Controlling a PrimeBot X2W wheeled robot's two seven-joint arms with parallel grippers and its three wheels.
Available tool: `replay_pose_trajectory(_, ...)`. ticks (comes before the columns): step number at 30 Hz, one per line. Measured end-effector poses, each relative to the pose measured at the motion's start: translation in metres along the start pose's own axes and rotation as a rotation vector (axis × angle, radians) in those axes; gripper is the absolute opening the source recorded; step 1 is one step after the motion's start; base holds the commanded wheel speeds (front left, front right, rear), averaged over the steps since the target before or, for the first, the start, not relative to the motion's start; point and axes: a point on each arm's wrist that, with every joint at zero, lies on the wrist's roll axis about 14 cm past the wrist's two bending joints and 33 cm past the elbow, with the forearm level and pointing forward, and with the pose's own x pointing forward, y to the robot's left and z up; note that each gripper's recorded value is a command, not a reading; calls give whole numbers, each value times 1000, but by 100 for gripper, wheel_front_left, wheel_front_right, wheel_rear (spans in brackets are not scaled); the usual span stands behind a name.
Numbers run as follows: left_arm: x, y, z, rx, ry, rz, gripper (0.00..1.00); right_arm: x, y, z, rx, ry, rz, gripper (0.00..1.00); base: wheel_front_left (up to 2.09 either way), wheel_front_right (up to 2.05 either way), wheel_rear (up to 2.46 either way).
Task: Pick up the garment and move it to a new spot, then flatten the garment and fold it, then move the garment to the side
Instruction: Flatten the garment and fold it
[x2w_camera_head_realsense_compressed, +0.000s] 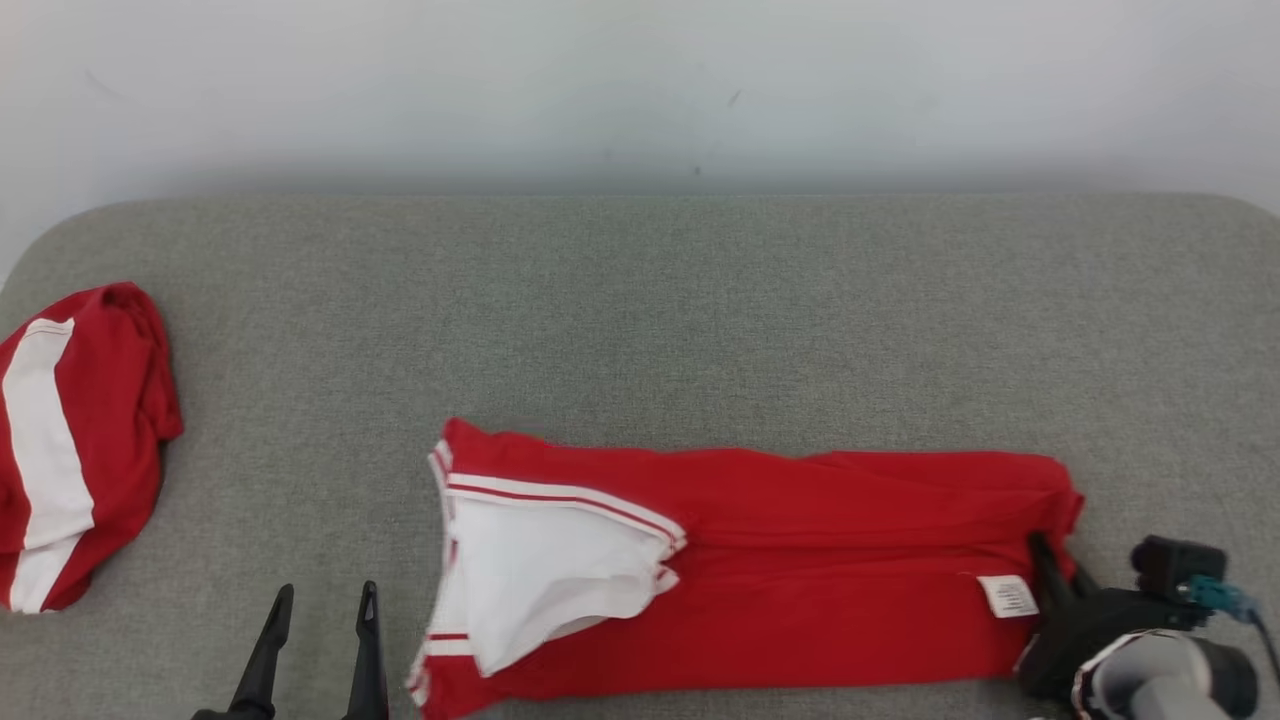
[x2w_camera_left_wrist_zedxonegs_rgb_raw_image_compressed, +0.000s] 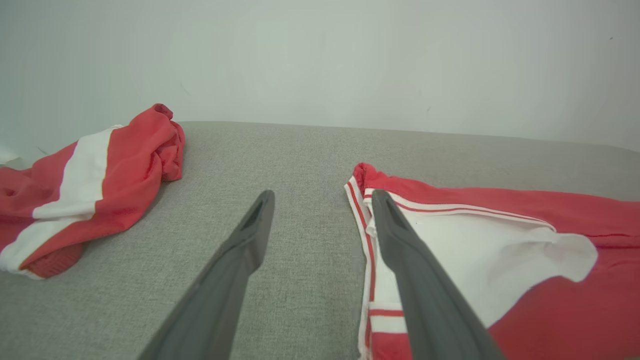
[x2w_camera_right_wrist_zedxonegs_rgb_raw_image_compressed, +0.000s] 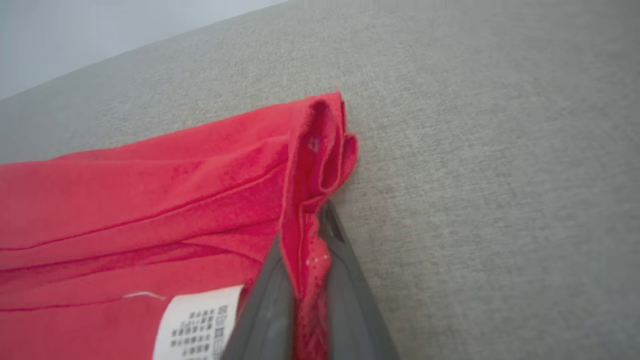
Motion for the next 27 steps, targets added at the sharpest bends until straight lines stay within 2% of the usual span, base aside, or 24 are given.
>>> replay_pose_trajectory(3, 0, -3, -1, -2, 4, -8, 100, -3, -17, 7, -8, -18, -35, 0, 0, 0, 0)
replay_pose_trajectory(10, 3, -10, -2, -11, 5, -30, 100, -19, -81, 42, -51, -95, -166, 0, 0, 0, 0)
replay_pose_trajectory(13, 5, -12, -2, -11, 5, -36, 100, -24, -90, 56, -78, -128, -177, 0, 0, 0, 0)
replay_pose_trajectory(19, 8, -15, -4, -12, 10, -47, 100, -25, -65, 79, -95, -211, -104, 0, 0, 0, 0)
replay_pose_trajectory(27, 11, -18, -8, -14, 21, -58, 100, -26, 28, 88, -55, -250, 121, 0, 0, 0, 0)
